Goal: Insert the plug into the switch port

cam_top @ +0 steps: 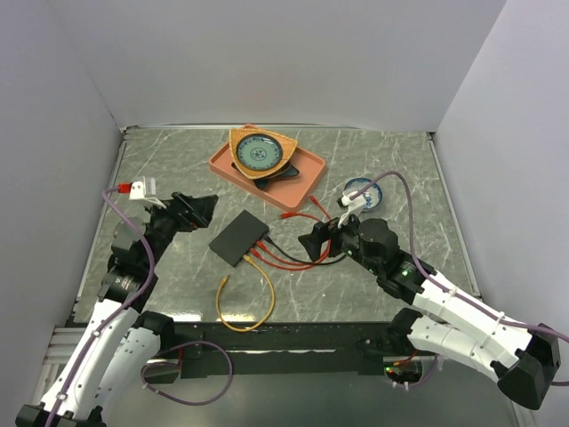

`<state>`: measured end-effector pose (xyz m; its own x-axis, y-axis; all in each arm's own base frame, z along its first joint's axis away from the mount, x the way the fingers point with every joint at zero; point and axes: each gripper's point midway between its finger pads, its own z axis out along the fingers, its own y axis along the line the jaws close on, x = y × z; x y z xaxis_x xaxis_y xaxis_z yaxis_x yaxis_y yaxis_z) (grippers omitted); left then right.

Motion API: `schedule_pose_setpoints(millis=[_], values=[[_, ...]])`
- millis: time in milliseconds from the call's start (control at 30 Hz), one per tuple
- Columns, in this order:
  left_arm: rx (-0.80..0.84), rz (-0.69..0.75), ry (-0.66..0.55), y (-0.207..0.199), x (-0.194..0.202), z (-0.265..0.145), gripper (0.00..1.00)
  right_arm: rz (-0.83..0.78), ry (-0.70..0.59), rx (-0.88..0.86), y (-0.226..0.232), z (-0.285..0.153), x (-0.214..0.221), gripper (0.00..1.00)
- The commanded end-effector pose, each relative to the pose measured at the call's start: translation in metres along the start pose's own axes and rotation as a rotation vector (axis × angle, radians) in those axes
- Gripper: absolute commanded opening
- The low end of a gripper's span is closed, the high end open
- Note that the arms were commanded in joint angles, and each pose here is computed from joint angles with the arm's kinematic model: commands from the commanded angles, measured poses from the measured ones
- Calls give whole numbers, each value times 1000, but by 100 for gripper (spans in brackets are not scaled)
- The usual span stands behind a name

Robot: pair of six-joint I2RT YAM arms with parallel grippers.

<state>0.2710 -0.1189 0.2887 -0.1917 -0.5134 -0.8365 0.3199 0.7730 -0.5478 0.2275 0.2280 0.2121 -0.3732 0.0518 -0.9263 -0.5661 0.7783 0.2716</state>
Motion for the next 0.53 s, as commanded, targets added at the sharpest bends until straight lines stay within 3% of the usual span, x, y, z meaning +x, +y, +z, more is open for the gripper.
schedule_pose_setpoints(millis=[0, 500], values=[[-20, 8, -67, 3, -11, -6, 96, 7, -4, 8, -2, -6, 4, 99], [-84, 18, -129, 21, -11, -10, 96, -28, -55, -39, 12, -2, -27, 99]])
